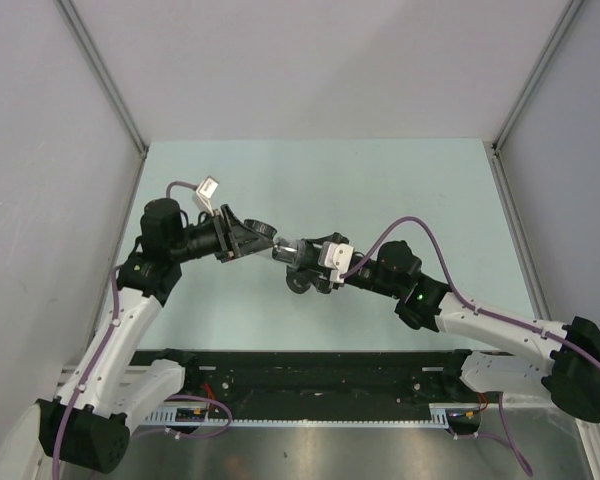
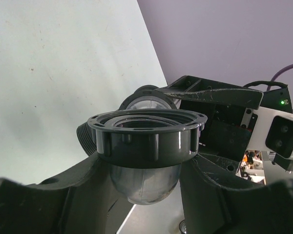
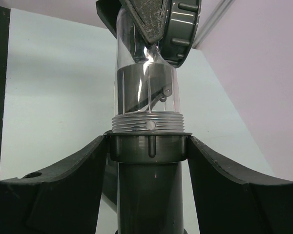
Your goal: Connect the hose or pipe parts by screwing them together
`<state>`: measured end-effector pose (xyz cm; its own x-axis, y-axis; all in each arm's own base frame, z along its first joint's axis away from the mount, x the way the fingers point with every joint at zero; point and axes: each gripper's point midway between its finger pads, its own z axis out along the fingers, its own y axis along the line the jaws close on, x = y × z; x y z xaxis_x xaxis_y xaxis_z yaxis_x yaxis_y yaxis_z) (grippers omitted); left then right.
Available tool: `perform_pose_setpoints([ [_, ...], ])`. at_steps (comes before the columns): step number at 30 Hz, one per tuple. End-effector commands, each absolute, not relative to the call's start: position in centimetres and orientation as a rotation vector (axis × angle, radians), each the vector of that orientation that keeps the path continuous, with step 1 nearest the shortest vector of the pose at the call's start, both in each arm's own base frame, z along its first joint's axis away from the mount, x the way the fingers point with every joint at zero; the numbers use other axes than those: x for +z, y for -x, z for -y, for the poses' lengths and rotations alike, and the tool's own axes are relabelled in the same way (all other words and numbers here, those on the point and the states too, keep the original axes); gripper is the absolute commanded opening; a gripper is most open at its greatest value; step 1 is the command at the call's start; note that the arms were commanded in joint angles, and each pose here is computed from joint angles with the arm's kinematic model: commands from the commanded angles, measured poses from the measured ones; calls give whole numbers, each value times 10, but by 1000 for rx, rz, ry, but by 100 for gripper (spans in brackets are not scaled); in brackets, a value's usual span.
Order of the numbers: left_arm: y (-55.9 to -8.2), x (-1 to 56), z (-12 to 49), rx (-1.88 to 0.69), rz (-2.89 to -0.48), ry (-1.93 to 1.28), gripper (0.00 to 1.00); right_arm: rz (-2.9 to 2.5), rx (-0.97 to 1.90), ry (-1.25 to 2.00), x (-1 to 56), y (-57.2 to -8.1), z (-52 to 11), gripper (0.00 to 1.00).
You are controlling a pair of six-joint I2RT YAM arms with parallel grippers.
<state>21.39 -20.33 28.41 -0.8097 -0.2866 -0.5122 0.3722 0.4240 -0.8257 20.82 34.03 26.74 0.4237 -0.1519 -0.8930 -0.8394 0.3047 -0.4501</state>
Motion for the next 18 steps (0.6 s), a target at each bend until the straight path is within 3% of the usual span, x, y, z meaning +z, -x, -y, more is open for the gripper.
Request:
perform_pose_setpoints([
  [1, -200, 290, 210, -1504, -2067, -121, 0, -898, 704, 1133, 319, -191, -355, 49],
  [18, -194, 263, 219, -1520, -2111, -266, 0, -867, 818, 1192, 317, -175, -355, 42],
])
